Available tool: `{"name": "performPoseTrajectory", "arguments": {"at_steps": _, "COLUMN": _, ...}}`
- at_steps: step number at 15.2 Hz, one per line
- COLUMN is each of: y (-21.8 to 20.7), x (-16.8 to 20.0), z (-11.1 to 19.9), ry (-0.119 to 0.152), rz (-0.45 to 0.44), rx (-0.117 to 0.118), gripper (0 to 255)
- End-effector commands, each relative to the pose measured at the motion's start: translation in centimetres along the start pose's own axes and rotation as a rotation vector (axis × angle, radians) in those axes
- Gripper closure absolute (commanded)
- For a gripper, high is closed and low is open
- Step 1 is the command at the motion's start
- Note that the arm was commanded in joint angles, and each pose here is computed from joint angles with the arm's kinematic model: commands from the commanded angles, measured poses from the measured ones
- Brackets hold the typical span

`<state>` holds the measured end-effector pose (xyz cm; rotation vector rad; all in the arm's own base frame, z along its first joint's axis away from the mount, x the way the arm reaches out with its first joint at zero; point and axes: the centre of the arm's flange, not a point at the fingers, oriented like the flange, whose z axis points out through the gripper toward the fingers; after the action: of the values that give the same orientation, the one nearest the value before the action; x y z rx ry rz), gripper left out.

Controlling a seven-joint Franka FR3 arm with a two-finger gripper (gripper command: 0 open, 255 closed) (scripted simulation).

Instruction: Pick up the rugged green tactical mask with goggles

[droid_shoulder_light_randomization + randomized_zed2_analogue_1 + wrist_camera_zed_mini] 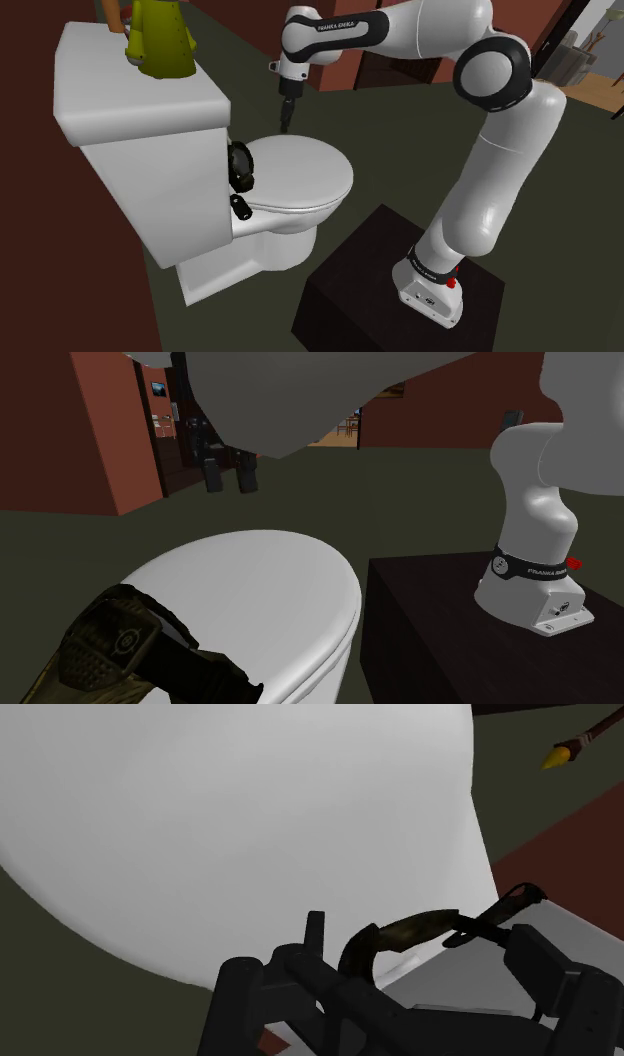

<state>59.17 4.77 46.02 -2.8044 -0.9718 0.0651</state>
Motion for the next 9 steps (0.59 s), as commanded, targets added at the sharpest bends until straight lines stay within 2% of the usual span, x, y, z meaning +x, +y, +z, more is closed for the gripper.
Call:
{"name": "performPoseTrajectory", "arguments": {"at_steps": 1, "y": 0.2, "x": 2.5, "z": 0.7, "ry": 0.001, "rz": -0.064, "rx": 0.017, "gripper": 0}}
{"name": "performPoseTrajectory", "arguments": {"at_steps": 9, "y": 0.0, "x": 12.4, "z": 4.7, "ry": 0.002, "rz": -0.307, "rx": 0.084, "gripper": 0}}
